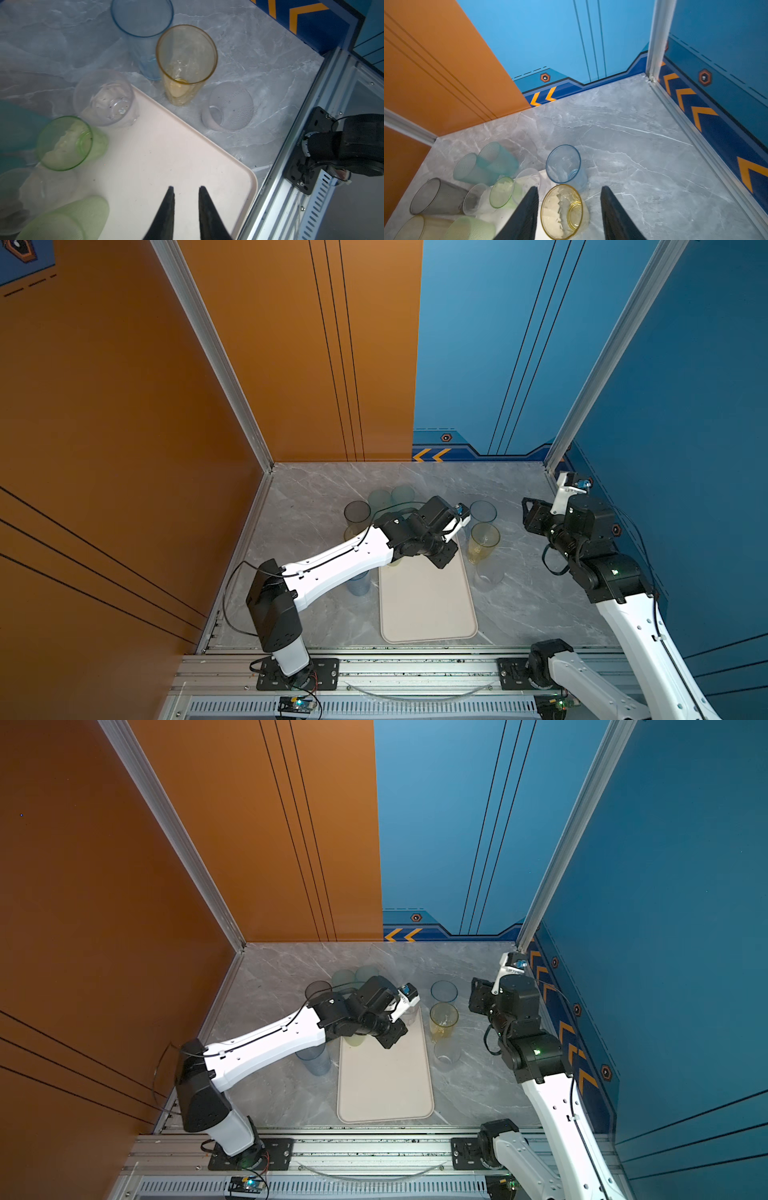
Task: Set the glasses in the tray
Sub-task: 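Withdraw the right gripper while the left gripper reaches toward the frosted clear cup, then lower the left gripper onto the frosted clear cup's rim and close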
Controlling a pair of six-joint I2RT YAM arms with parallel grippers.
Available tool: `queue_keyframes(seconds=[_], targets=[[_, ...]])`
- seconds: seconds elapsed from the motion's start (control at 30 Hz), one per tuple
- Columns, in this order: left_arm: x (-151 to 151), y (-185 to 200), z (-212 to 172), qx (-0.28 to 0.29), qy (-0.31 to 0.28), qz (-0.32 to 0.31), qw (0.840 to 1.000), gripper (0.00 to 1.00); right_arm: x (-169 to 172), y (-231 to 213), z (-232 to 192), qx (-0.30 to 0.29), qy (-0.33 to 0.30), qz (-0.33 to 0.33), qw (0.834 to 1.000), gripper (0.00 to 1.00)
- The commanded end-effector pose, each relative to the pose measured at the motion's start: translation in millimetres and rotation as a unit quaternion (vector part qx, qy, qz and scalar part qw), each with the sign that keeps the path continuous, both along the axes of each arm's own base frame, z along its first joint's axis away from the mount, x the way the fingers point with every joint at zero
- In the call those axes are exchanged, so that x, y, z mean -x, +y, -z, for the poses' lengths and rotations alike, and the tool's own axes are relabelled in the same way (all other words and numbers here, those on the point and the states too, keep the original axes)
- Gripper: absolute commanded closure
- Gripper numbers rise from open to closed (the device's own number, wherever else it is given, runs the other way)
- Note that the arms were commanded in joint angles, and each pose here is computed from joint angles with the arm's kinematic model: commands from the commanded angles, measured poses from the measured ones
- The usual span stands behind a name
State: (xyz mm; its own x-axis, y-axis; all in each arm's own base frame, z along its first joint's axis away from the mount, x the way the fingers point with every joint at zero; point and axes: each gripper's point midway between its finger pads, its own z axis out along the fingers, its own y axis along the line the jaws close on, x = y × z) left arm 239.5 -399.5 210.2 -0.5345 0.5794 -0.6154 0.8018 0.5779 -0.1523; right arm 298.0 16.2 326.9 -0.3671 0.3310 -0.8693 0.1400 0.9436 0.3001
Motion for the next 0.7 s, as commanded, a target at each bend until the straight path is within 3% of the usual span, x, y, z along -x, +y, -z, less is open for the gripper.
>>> queue_keyframes(seconds=[0.0,0.33,0.67], targets=[[23.3,-25.7,13.3,-0.002,0.043,0.034,0.999,0.77,-1.8,-2.8,12.4,-0.037,0.011,-0.003,0.999,0.52],[14.6,-63.8,42.7,-0.019,0.059,0.030,0.998,0.78,-5.4,-4.7,19.2,-0.057,0.011,-0.011,0.998,0.52],[-1.5,-71.9,62.4,-0.058,0.050,0.012,0.997,0.77,-4.1,-13.9,19.8,-0.068,0.006,-0.009,0.998,0.53]])
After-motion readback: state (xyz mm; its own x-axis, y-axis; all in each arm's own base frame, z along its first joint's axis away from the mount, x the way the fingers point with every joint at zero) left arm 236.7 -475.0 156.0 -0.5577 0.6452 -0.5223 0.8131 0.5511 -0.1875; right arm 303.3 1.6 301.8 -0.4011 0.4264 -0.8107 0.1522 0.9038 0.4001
